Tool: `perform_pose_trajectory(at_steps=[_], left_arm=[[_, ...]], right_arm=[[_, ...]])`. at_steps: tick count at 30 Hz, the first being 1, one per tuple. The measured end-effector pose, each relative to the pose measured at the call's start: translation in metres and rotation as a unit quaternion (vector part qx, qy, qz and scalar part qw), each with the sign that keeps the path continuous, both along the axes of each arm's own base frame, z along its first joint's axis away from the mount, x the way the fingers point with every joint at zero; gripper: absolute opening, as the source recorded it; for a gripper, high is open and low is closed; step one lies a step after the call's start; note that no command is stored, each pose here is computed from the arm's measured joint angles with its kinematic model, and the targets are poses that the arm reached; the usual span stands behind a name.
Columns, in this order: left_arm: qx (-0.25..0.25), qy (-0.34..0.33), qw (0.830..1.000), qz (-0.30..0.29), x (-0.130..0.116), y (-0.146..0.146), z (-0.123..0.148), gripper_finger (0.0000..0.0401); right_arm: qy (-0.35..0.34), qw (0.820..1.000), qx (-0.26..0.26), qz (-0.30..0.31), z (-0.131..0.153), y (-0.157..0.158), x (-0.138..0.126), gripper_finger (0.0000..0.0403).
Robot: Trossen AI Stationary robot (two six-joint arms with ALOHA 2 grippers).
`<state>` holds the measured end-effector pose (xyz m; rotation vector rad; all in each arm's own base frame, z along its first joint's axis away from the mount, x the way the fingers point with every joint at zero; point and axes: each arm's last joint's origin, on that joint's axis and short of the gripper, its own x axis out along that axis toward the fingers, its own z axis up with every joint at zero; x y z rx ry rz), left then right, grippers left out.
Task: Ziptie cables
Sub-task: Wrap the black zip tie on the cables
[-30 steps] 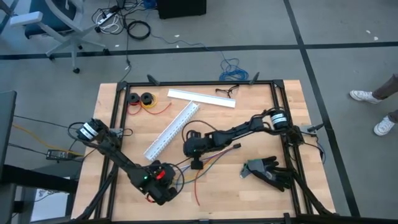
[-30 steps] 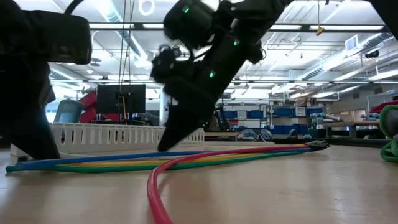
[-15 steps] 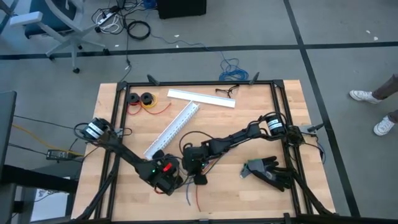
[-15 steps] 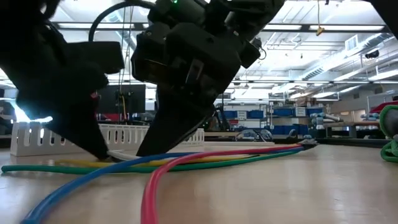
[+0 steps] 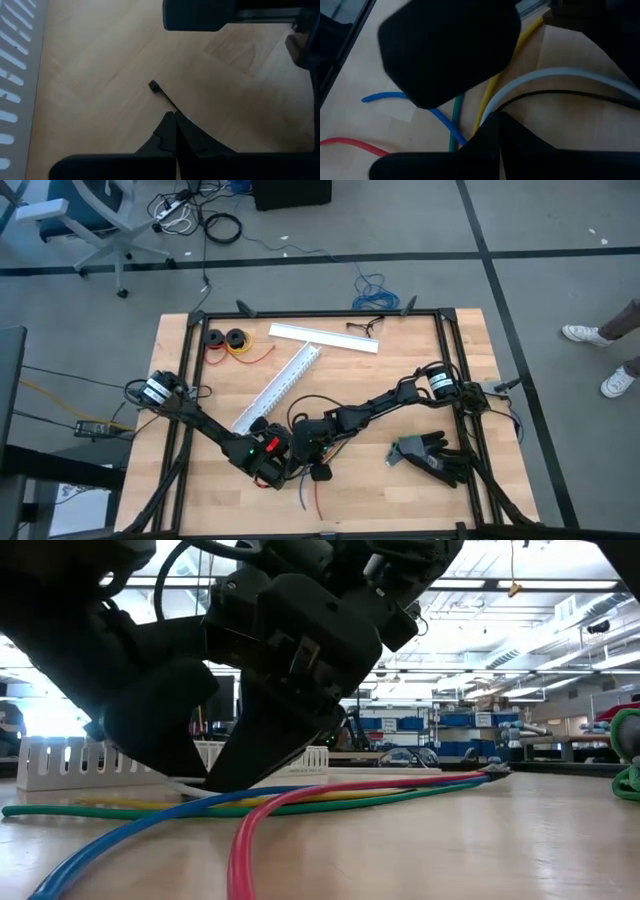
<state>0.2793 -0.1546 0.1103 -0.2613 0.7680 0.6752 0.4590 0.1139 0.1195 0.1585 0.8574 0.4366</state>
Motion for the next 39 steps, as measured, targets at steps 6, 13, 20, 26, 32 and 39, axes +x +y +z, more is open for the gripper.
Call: perform_pose_trajectory(at_steps=[6, 13, 20, 26, 32, 39], left_arm=[[-0.001, -0.001, 1.000, -0.005, -0.002, -0.003, 0.000, 0.0000], [-0.001, 0.002, 1.000, -0.011, -0.004, -0.006, 0.000, 0.0000], [-0.004, 0.002, 1.000, -0.017, -0.004, -0.008, 0.001, 0.0000], [-0.014, -0.007, 1.000, -0.021, -0.002, -0.010, 0.002, 0.0000], [-0.018, -0.012, 1.000, -0.021, -0.001, -0.011, 0.003, 0.0000], [-0.016, -0.017, 1.000, -0.017, 0.000, -0.011, 0.003, 0.0000]], right_arm=[[0.004, 1.000, 0.009, -0.008, 0.000, -0.005, 0.001, 0.0036], [0.009, 1.000, 0.026, -0.013, 0.001, -0.006, 0.002, 0.0088], [0.002, 1.000, 0.011, -0.022, 0.002, 0.003, 0.000, 0.0111], [-0.016, 0.996, -0.058, -0.060, 0.002, 0.018, -0.003, 0.0111], [-0.003, 0.994, -0.069, -0.088, -0.004, 0.028, -0.007, 0.0111], [0.021, 0.990, -0.073, -0.118, -0.010, 0.028, -0.009, 0.0095]])
